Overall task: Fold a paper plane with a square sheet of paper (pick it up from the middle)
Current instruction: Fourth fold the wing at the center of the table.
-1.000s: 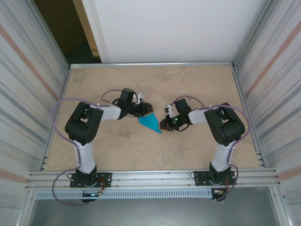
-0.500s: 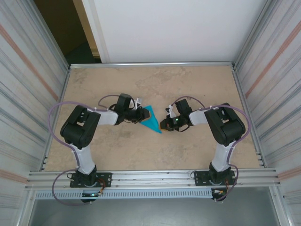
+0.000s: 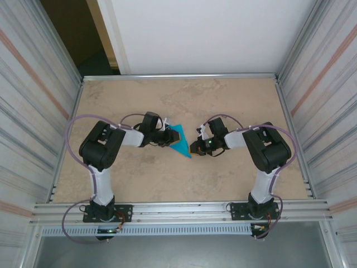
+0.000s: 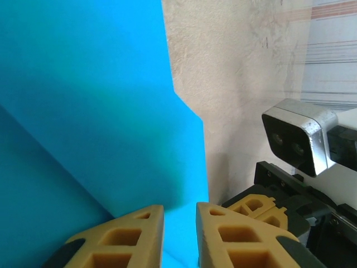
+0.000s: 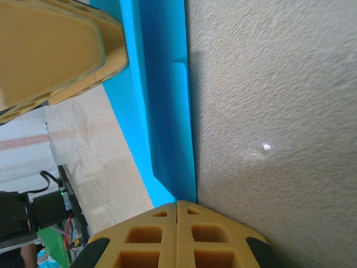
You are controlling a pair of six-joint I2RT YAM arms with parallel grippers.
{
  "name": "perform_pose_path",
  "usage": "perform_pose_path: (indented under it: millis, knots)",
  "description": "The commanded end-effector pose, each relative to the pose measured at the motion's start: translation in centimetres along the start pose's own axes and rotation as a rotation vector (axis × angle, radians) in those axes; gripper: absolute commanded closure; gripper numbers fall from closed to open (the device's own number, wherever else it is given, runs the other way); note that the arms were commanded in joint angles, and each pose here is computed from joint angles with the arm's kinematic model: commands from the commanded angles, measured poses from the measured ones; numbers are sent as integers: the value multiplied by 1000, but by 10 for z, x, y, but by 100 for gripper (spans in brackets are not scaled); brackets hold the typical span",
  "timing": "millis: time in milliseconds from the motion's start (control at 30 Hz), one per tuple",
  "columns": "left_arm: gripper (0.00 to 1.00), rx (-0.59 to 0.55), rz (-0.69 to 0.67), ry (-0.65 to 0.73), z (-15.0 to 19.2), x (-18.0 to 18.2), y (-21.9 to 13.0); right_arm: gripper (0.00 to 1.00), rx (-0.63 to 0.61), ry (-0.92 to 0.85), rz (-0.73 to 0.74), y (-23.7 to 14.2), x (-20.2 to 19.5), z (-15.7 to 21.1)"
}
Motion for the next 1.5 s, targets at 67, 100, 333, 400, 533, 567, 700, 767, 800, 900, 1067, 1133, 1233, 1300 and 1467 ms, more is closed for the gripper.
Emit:
perform_pose_path:
  millis: [67, 100, 333, 400, 533, 567, 700, 767, 800, 900, 1067, 1133, 1233, 1300, 1467]
  knots:
    - [74, 29, -64, -16, 6, 13, 5, 97, 10, 103, 185, 5, -51, 19]
    - [74, 33, -71, -17, 7, 14, 6, 97, 11, 102, 186, 5, -51, 19]
    - [72, 61, -132, -50, 14, 30, 9, 87, -2, 90, 169, 2, -45, 17]
    - [72, 74, -165, -64, 16, 35, 10, 83, -9, 76, 141, -1, -37, 15]
    - [72, 94, -202, -80, 20, 42, 10, 78, -37, 55, 97, -6, -19, 5]
    - [71, 97, -210, -84, 21, 44, 9, 77, -47, 50, 89, -8, -14, 2]
    - [72, 110, -233, -95, 23, 48, 10, 75, -90, 24, 59, -16, 7, -13]
    - [72, 115, -236, -98, 24, 49, 11, 74, -114, 9, 51, -20, 15, -19]
    - [72, 115, -236, -98, 24, 49, 11, 74, -124, 4, 49, -21, 18, -23]
    - [72, 116, -236, -101, 24, 50, 11, 74, -131, -6, 47, -22, 23, -30]
    - [74, 115, -232, -99, 24, 49, 11, 75, -114, -8, 59, -14, 23, -35]
    - [74, 115, -231, -99, 24, 49, 11, 75, -103, -9, 60, -9, 22, -36]
    - [76, 117, -231, -99, 24, 49, 11, 75, -78, -17, 58, -2, 23, -36]
    - [77, 116, -230, -99, 24, 49, 12, 75, -64, -22, 56, 2, 24, -36]
    - [78, 119, -232, -102, 25, 50, 11, 76, -48, -21, 53, 10, 23, -37]
Point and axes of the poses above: each hand's point on the last joint's axis, 136 mm out from that joint toward the fingers, its own y axis out along the fingers, its own x axis along the line the jaws close on, z = x × y, the point moved 2 cm from there along -y, back along the fingers, and after that the axes turned 4 degrees about y, right-handed, at the moved point
